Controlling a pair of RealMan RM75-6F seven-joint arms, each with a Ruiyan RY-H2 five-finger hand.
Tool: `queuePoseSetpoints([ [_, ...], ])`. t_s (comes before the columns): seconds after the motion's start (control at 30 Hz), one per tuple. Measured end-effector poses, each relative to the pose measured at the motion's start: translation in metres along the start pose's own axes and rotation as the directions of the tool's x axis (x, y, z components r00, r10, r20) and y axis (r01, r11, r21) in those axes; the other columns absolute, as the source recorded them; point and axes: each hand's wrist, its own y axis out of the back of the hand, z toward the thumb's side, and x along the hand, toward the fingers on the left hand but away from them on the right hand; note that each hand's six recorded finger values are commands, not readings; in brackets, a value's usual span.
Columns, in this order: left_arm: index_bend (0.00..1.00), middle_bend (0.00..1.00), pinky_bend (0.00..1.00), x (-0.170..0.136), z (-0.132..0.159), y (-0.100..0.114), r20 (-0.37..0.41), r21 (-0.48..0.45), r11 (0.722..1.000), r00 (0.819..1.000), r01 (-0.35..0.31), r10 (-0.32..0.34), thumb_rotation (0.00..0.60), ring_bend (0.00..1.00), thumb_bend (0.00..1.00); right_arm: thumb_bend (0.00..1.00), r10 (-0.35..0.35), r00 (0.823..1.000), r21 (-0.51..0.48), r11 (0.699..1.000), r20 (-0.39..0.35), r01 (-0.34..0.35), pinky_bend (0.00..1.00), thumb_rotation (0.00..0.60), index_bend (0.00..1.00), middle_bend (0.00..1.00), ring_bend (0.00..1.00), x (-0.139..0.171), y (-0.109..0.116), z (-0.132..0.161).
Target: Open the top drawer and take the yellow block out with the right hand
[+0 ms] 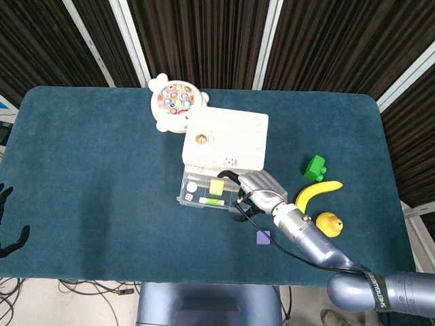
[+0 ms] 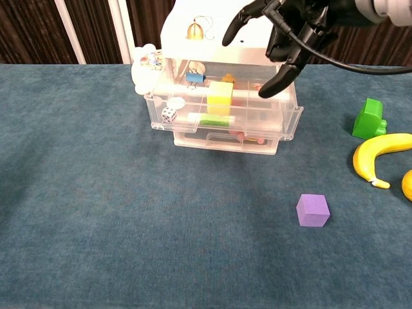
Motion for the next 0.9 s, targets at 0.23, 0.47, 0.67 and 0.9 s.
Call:
queuePoseSetpoints([
  [0.23,0.04,0.0,0.0,0.0,0.0,0.0,-0.001,0.001,1.0,1.0,0.0,0.0,0.6,0.0,0.36,0.15,-0.011,0.998,0.105,0.994,-0.062,0.017,1.0,0.6,0.24,0.95,1.0,-0.011,-0.002,0.006],
  [0.47,0.04,0.0,0.0,0.001,-0.001,0.0,-0.002,0.001,1.0,1.0,0.0,0.0,0.6,0.0,0.36,0.15,-0.023,0.99,0.221,0.974,-0.138,0.054,1.0,0.6,0.24,0.95,1.0,-0.022,-0.007,0.014],
  [0.67,0.04,0.0,0.0,0.001,-0.001,0.0,-0.003,0.001,1.0,1.0,-0.001,0.001,0.6,0.0,0.36,0.15,-0.065,0.976,0.315,0.94,-0.21,0.13,1.0,0.6,0.24,0.95,1.0,-0.031,-0.008,0.02],
  [0.9,0.04,0.0,0.0,0.001,-0.002,0.0,-0.004,0.002,1.0,1.0,0.001,-0.001,0.6,0.0,0.36,0.15,-0.074,0.97,0.417,0.893,-0.233,0.168,1.0,0.6,0.24,0.95,1.0,-0.041,-0.004,0.018],
])
